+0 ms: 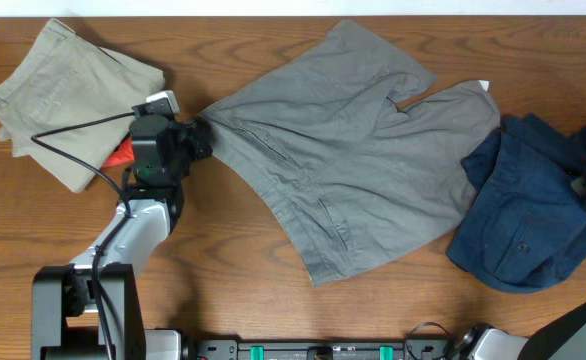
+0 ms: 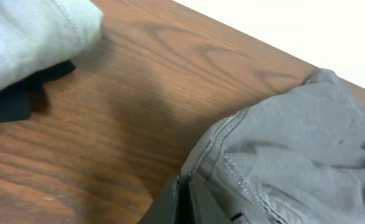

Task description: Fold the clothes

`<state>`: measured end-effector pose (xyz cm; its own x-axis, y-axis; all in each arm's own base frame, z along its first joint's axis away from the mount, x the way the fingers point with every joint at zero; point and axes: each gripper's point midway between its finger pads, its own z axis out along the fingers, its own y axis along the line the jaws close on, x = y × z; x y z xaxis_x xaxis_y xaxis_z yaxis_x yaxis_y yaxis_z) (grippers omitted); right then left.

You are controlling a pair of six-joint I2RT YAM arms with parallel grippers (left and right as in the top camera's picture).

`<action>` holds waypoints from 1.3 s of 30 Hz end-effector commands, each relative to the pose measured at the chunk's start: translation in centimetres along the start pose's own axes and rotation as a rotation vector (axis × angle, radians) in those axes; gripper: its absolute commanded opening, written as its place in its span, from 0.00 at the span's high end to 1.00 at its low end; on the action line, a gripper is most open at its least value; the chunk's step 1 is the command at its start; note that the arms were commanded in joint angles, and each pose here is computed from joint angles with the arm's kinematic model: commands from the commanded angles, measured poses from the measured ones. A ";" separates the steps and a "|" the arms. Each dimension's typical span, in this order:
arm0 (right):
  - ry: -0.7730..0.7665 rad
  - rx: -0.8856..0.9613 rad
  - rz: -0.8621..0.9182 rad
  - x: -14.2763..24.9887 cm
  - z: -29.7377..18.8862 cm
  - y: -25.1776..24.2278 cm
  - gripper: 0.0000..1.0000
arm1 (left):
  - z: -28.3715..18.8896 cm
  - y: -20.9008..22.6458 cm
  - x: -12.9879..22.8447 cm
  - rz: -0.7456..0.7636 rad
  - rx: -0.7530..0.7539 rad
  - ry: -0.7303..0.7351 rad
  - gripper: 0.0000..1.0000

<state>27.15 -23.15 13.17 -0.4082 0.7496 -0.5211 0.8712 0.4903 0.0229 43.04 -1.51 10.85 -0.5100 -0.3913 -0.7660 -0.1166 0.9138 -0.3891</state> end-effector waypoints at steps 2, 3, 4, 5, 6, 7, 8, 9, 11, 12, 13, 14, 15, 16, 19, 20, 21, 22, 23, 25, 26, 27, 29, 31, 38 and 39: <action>-0.053 -0.300 -0.116 -1.2 -4.6 5.8 0.57 | -0.5 0.6 -2.8 0.030 -0.051 -0.022 0.72; -0.052 -0.364 -0.161 -0.8 -5.5 7.0 0.59 | -0.8 0.7 -2.4 0.026 -0.063 0.009 0.45; -0.034 -0.454 -0.232 0.3 -6.7 8.6 0.60 | -1.4 0.9 -1.6 0.019 -0.080 0.060 0.12; -0.009 -0.516 -0.285 1.3 -7.5 9.7 0.60 | -2.0 1.0 -0.7 0.015 -0.092 0.105 0.02; 0.029 -0.565 -0.331 2.7 -8.1 10.6 0.61 | -2.7 1.2 0.4 0.010 -0.107 0.154 0.02; 0.080 -0.591 -0.360 4.2 -8.4 11.1 0.62 | -3.5 1.4 1.7 0.006 -0.125 0.212 0.02; 0.134 -0.586 -0.382 5.8 -8.4 11.2 0.63 | -4.3 1.5 2.8 -0.001 -0.141 0.264 0.02; 0.178 -0.573 -0.402 7.2 -8.2 11.1 0.63 | -5.1 1.7 4.2 -0.020 -0.161 0.321 0.02; 0.278 -0.537 -0.449 10.2 -7.6 10.9 0.64 | -6.4 1.9 6.5 -0.025 -0.189 0.418 0.02; 0.315 -0.524 -0.467 11.4 -7.2 10.8 0.63 | -6.8 1.9 7.4 -0.024 -0.200 0.459 0.02; 0.351 -0.510 -0.485 12.6 -6.7 10.8 0.63 | -7.3 1.9 8.5 -0.023 -0.204 0.505 0.02; 0.380 -0.498 -0.499 13.6 -6.1 10.7 0.62 | -7.6 1.6 9.4 -0.025 -0.197 0.542 0.02; 0.402 -0.488 -0.509 14.5 -5.5 10.6 0.62 | -7.9 1.2 10.2 -0.029 -0.177 0.577 0.02; 0.428 -0.473 -0.516 15.4 -4.7 10.3 0.62 | -8.1 0.5 11.1 -0.035 -0.147 0.613 0.02; 0.479 -0.424 -0.522 17.4 -2.6 9.2 0.61 | -8.5 -1.3 13.2 -0.042 -0.062 0.689 0.02; 0.488 -0.402 -0.524 18.0 -1.6 8.7 0.61 | -8.5 -1.8 13.9 -0.039 -0.042 0.710 0.02; 0.492 -0.385 -0.528 18.5 -0.8 8.4 0.61 | -8.6 -2.2 14.6 -0.032 -0.029 0.731 0.02; 0.497 -0.367 -0.527 18.9 0.0 8.0 0.61 | -8.6 -2.5 15.3 -0.022 -0.020 0.752 0.02; 0.501 -0.343 -0.527 19.3 0.9 7.5 0.61 | -8.6 -2.8 16.0 -0.008 -0.017 0.774 0.02; 0.494 -0.261 -0.518 19.4 2.5 6.1 0.62 | -8.7 -3.4 17.4 0.020 -0.008 0.815 0.02; 0.486 -0.189 -0.491 19.1 3.3 5.0 0.64 | -8.7 -3.7 18.0 0.033 -0.005 0.834 0.02; 0.467 -0.079 -0.442 18.4 4.2 3.2 0.66 | -8.7 -3.9 18.6 0.045 -0.003 0.852 0.02; 0.416 0.078 -0.353 16.8 5.2 0.5 0.65 | -8.8 -4.2 19.6 0.064 -0.001 0.883 0.02; 0.360 0.197 -0.244 15.1 5.6 -2.0 0.61 | -8.8 -4.4 20.4 0.080 0.000 0.908 0.02; 0.363 0.027 0.080 11.6 5.4 -1.6 0.51 | -8.7 -6.7 21.6 0.133 0.150 0.942 0.02; 0.371 -0.080 0.048 11.3 5.0 0.0 0.53 | -8.6 -7.0 21.6 0.132 0.168 0.940 0.02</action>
<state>20.52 -17.33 0.77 -0.4695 0.8703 -0.1489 0.8829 0.4625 -0.0806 26.20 -14.18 1.51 -0.9918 -0.0337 -0.1234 0.0177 0.9192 -0.3935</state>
